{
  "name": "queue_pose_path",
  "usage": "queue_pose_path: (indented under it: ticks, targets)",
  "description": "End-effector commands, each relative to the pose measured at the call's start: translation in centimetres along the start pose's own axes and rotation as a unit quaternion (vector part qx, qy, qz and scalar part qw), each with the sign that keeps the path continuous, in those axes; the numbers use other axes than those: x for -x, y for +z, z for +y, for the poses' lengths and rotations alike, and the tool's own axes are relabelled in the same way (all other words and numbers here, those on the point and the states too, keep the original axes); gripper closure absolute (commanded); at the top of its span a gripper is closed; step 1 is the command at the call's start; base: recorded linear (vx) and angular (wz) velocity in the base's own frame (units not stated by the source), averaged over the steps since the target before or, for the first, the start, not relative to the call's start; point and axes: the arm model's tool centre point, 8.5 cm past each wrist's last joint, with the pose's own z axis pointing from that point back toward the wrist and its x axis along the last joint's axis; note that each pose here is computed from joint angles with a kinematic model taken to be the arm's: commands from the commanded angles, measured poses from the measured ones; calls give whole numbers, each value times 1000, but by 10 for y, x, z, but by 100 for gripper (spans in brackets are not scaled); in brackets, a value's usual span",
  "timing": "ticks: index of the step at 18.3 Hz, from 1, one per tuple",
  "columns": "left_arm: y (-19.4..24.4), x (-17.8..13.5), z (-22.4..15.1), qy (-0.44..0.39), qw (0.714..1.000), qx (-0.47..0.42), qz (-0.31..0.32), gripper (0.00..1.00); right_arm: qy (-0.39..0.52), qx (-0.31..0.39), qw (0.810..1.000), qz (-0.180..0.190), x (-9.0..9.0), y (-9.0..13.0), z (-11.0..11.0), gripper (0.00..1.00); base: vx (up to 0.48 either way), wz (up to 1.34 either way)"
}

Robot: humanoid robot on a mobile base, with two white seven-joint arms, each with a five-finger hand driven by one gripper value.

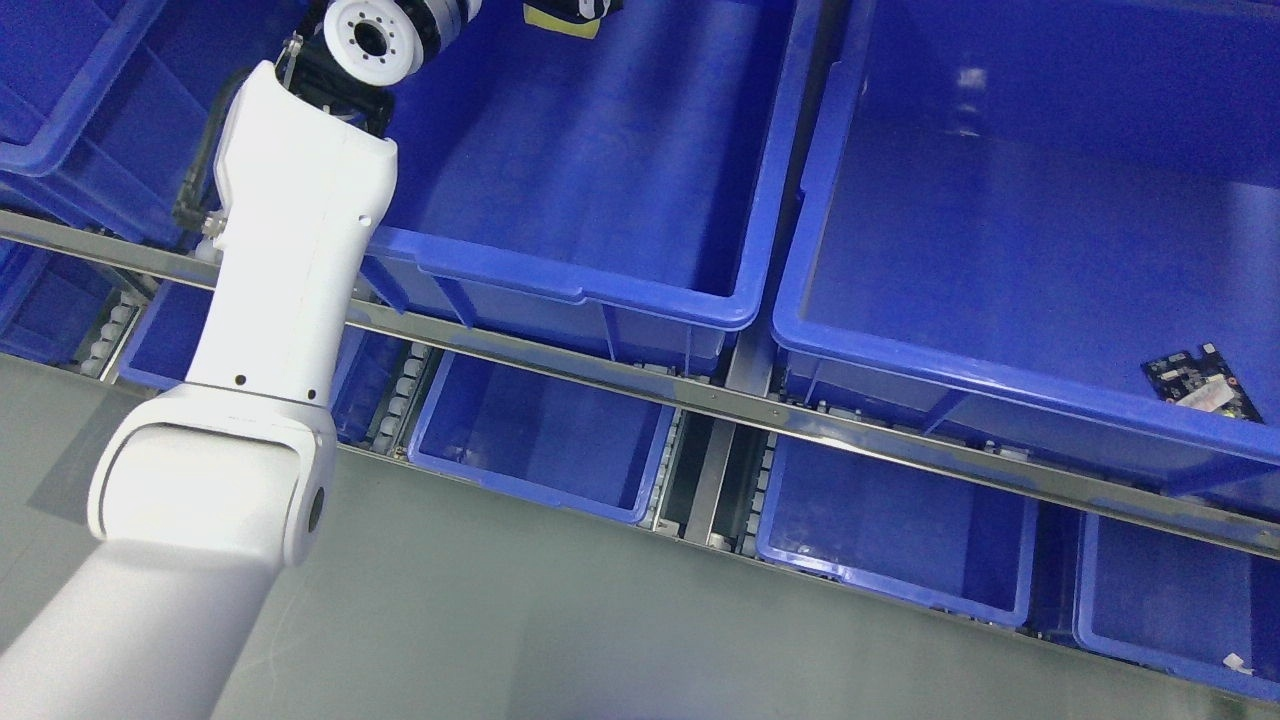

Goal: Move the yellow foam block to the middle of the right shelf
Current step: 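Open the left hand to release the cube inside the bin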

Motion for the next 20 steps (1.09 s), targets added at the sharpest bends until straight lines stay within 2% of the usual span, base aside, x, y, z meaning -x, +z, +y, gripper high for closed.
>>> queue_pose_path:
  ticks: [1, 5, 8, 10, 16, 18, 20]
  targets:
    - [5, 9, 12, 15, 1000, -11, 12, 0, 2, 8, 1000, -8, -6, -1, -11, 0, 0, 0]
    - [3, 6, 10, 9, 1000, -7, 7, 0, 2, 8, 1000, -8, -6, -1, -11, 0, 0, 0]
    - [1, -8, 1, -29, 999, 5, -30, 0, 2, 8, 1000, -8, -6, -1, -11, 0, 0, 0]
    - [1, -4, 2, -21, 1000, 4, -17, 0, 2, 8, 1000, -8, -6, -1, -11, 0, 0, 0]
    - [16, 20, 32, 61, 997, -49, -4, 0, 2, 8, 1000, -8, -6, -1, -11, 0, 0, 0]
    - [27, 23, 51, 83, 993, -83, -24, 0, 2, 8, 1000, -8, -6, -1, -11, 0, 0, 0]
    - [42, 17, 58, 70, 989, -110, -71, 0, 2, 8, 1000, -8, -6, -1, -11, 0, 0, 0]
